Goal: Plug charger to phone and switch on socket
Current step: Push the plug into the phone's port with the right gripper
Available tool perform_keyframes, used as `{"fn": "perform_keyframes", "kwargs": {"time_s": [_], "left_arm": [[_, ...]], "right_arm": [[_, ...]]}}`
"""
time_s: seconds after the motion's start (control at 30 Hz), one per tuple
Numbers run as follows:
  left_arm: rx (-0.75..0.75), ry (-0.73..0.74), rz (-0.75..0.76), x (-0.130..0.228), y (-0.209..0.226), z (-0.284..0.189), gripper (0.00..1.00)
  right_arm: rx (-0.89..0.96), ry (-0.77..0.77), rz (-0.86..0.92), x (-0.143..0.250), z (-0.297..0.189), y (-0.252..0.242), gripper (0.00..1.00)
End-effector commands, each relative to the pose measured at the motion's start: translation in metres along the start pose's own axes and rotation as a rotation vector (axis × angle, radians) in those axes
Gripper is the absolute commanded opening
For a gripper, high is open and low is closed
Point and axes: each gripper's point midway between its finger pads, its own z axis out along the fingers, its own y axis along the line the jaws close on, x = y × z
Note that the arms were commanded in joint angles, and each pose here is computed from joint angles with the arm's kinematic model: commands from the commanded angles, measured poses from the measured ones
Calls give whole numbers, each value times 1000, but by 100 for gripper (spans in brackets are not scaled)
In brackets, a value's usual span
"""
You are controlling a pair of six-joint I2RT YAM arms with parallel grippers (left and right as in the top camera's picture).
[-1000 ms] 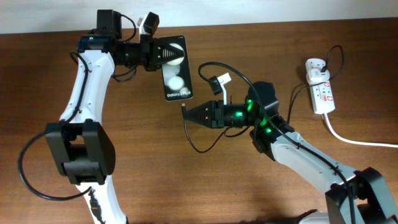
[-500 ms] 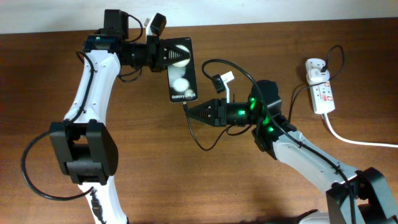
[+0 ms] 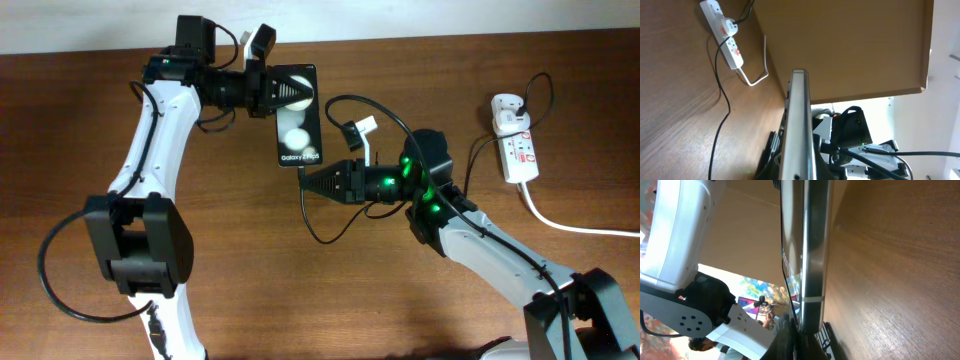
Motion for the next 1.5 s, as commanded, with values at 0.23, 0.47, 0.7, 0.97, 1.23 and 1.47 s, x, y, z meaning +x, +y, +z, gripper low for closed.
{"fn": "perform_keyframes", "kwargs": {"time_s": [0.23, 0.47, 0.7, 0.97, 1.23, 1.47], "left_arm": [[27, 39, 29, 7, -10, 17, 0], [19, 35, 29, 6, -9, 16, 0], [0, -22, 22, -5, -3, -11, 0], [-524, -82, -90, -3, 87, -45, 0], [-698, 24, -289, 44, 184, -54, 0], [-722, 83, -405, 69, 243, -51, 0]], "right_arm": [[37, -118, -6, -28, -17, -10, 4], [0, -44, -8, -16, -16, -3, 5], [-64, 88, -10, 7, -16, 8, 25], [-52, 93, -51, 10, -16, 2, 37], [493, 8, 109, 34, -43, -121, 45], [541, -10, 98, 32, -47, -129, 46]]}}
